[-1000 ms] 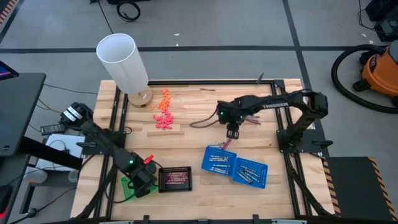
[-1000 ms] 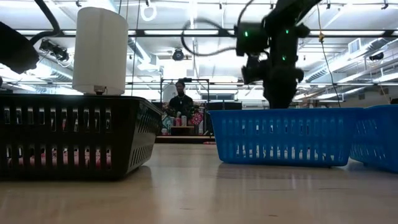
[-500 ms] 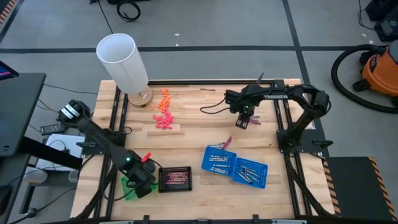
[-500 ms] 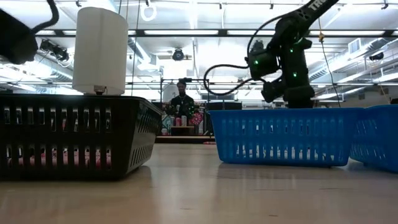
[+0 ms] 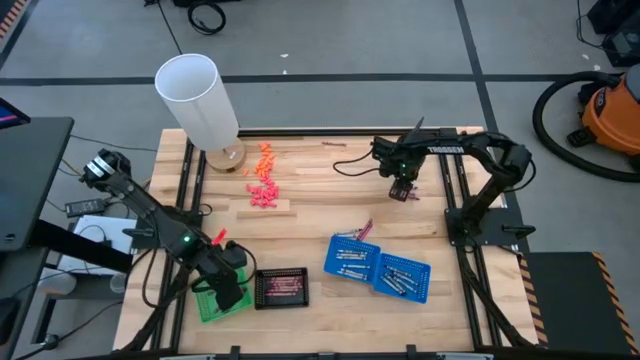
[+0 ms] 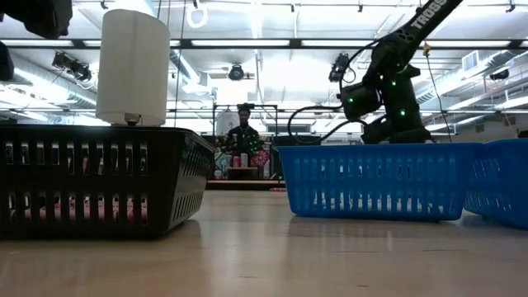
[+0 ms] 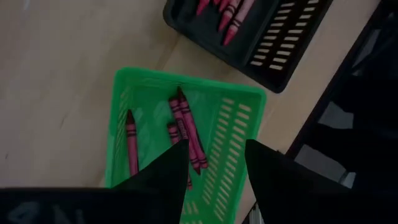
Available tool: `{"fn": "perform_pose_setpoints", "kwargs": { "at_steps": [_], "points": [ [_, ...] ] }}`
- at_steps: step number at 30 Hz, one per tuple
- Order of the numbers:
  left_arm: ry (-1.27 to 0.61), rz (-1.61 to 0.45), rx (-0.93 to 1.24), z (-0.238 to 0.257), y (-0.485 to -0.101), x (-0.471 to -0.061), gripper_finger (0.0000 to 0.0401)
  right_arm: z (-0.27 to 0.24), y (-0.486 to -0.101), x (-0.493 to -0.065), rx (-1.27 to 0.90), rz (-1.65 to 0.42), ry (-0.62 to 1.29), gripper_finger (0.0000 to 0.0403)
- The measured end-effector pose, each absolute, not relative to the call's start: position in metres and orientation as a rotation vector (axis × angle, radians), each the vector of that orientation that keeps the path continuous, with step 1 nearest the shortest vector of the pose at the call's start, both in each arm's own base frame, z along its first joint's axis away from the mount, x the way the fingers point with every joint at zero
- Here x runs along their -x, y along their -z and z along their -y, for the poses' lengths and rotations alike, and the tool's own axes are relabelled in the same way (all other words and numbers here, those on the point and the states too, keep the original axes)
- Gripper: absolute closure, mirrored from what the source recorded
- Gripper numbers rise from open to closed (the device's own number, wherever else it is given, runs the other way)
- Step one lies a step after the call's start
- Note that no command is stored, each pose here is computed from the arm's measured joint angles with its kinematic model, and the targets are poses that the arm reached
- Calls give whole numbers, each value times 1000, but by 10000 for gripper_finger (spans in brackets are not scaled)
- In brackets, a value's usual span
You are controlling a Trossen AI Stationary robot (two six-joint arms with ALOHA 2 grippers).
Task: Sort crayons
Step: Put the black crayon into the right blue bin
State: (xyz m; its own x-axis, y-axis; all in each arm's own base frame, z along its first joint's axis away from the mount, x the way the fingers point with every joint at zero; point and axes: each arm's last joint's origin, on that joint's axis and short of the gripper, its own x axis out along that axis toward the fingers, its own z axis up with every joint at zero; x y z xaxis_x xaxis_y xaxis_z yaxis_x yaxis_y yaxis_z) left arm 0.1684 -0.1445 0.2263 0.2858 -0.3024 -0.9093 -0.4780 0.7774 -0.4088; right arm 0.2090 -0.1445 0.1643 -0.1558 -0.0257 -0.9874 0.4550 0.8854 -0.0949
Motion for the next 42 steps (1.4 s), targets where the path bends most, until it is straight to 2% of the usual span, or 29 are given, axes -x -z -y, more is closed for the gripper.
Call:
{"fn": "perform_pose_setpoints", "kwargs": {
  "at_steps": [14, 30, 34, 42],
  "points": [
    [-100, -1263, 776, 147, -229, -174, 235, 163, -163, -200, -344, -1634, 421, 270],
    [-106, -1263, 784, 147, -229, -174, 235, 148, -134, -181, -400, -1689, 407, 273],
    [-106, -1262, 786, 147, -229, -174, 235, 148, -133, -181, -386, -1685, 387, 296],
    [-102, -1256, 798, 148, -230, -175, 235, 148, -133, -181, -394, -1680, 377, 383]
  ]
}}
